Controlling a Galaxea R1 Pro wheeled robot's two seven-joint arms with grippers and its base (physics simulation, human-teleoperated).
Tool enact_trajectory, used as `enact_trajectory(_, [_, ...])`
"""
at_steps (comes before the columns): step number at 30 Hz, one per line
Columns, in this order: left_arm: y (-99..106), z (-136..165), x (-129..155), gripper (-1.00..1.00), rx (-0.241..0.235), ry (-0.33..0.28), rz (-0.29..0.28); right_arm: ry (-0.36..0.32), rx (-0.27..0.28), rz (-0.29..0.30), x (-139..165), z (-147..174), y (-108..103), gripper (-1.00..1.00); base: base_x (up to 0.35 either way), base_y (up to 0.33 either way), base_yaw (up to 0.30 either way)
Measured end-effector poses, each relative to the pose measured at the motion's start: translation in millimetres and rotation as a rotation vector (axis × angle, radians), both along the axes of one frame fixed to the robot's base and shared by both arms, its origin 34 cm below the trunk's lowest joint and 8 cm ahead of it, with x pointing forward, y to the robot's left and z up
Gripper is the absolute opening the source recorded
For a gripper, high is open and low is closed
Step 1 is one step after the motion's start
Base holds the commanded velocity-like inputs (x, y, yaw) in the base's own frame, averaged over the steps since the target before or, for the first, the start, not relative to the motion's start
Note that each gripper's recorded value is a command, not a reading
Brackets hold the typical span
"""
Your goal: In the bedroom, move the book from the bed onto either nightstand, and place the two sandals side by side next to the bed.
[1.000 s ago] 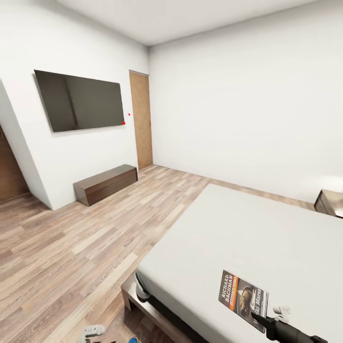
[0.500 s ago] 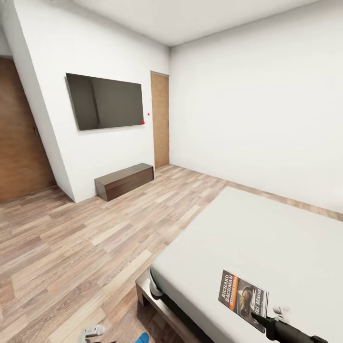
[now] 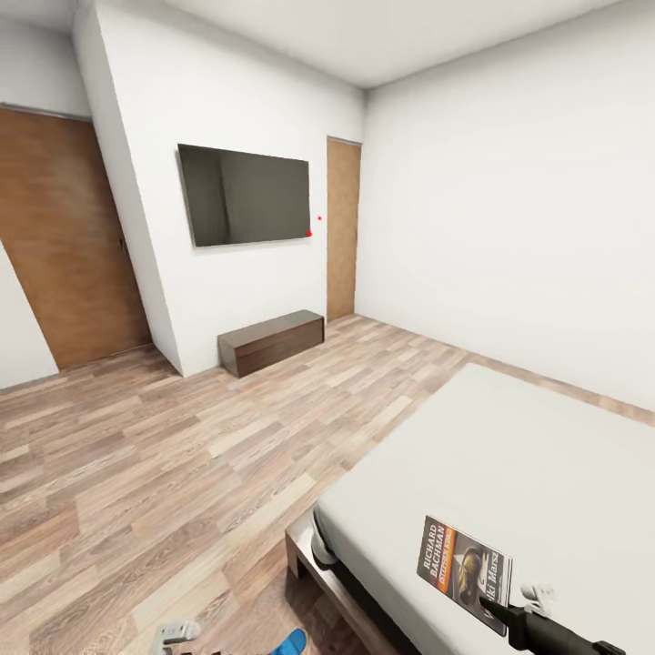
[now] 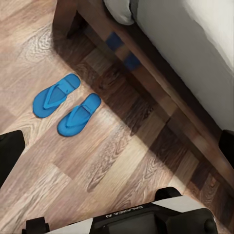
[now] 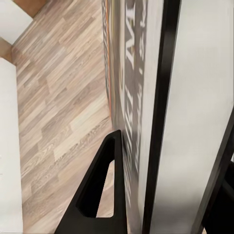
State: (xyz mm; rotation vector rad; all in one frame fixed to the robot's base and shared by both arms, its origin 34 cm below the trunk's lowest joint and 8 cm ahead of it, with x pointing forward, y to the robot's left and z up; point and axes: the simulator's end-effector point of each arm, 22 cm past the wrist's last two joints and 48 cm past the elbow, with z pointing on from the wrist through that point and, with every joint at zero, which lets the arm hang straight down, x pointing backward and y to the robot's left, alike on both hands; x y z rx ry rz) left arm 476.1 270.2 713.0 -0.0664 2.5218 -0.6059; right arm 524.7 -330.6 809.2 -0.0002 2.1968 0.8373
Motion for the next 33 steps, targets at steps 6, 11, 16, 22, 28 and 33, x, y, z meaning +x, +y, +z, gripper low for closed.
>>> enact_trajectory(6, [0.0,0.0,0.1,1.0,0.0,0.0,0.0,0.0,0.0,0.0,0.1,0.1,-0.1,-1.0,0.0,0.0,0.257])
enact_trajectory(11, [0.0,-0.1,-0.3,1.0,0.0,0.0,0.0,0.0,0.0,0.0,0.1,0.0,-0.1,-1.0,0.0,0.0,0.258])
enact_trajectory(16, [0.0,0.0,0.0,1.0,0.0,0.0,0.0,0.0,0.0,0.0,0.2,0.2,0.0,-1.0,0.0,0.0,0.26])
enact_trajectory(22, [0.1,-0.2,-0.4,1.0,0.0,0.0,0.0,0.0,0.0,0.0,0.1,0.1,0.0,-1.0,0.0,0.0,0.26])
enact_trajectory(28, [0.0,-0.1,-0.2,1.0,0.0,0.0,0.0,-0.001,0.0,0.0,0.4,0.2,0.0,-1.0,0.0,0.0,0.26])
enact_trajectory(33, [0.0,0.1,0.2,1.0,0.0,-0.001,0.0,-0.001,0.0,0.0,0.4,0.3,0.0,-1.0,0.0,0.0,0.26])
